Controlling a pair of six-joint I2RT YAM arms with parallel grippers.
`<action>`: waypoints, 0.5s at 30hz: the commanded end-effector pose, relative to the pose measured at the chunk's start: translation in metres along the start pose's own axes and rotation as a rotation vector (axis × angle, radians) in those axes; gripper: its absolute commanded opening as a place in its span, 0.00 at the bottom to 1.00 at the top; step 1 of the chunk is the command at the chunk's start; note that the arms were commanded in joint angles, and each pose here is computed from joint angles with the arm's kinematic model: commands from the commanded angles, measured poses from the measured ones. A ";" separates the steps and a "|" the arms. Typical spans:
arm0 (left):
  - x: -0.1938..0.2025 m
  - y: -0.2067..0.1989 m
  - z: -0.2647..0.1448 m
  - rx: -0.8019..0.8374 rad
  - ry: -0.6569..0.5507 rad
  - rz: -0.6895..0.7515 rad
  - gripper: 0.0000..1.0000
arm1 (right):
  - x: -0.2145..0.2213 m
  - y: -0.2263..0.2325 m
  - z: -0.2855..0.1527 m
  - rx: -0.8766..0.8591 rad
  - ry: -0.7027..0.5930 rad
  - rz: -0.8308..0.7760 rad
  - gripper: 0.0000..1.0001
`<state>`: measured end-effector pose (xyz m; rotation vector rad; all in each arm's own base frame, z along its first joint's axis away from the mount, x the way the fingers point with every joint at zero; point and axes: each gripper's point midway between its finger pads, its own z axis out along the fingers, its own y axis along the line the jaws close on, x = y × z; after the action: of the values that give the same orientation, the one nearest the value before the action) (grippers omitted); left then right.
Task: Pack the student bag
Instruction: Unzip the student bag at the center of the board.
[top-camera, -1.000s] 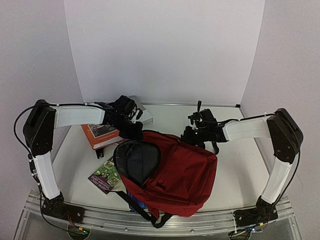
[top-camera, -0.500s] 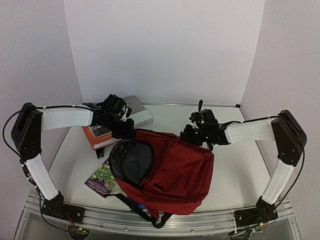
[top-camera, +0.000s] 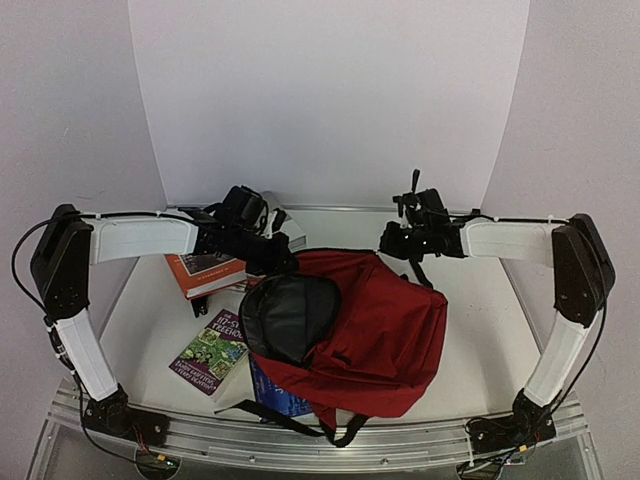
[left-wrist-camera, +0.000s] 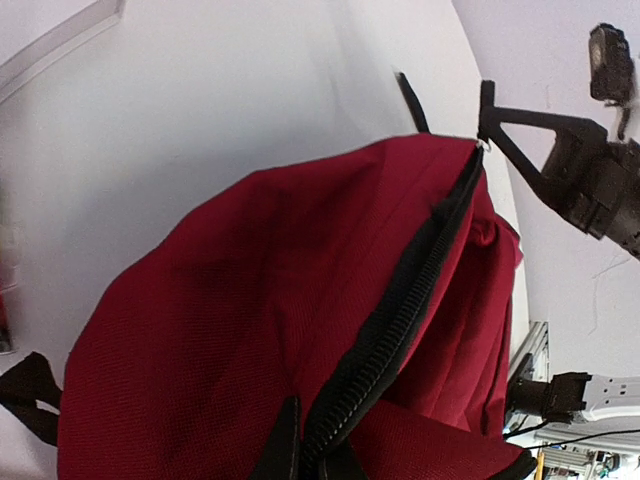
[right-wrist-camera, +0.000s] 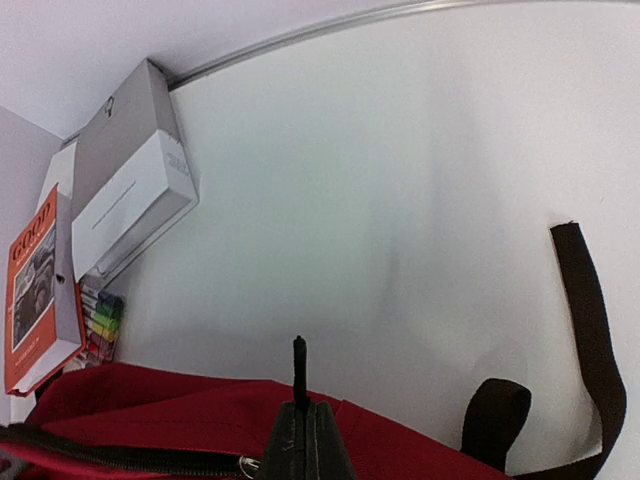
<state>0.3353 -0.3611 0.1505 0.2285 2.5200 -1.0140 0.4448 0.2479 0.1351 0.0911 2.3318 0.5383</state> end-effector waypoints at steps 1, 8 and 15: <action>-0.004 -0.024 0.009 0.011 -0.034 -0.024 0.00 | -0.044 -0.049 0.008 0.167 -0.054 -0.100 0.00; -0.001 -0.006 0.017 -0.075 -0.055 -0.058 0.00 | -0.057 -0.027 0.028 0.089 -0.016 -0.157 0.02; -0.011 0.022 0.004 -0.132 -0.073 -0.097 0.37 | -0.056 0.011 0.001 -0.098 0.024 -0.156 0.52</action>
<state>0.3412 -0.3733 0.1361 0.1098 2.5329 -0.9367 0.4903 0.2419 0.1314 -0.0965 2.3699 0.4666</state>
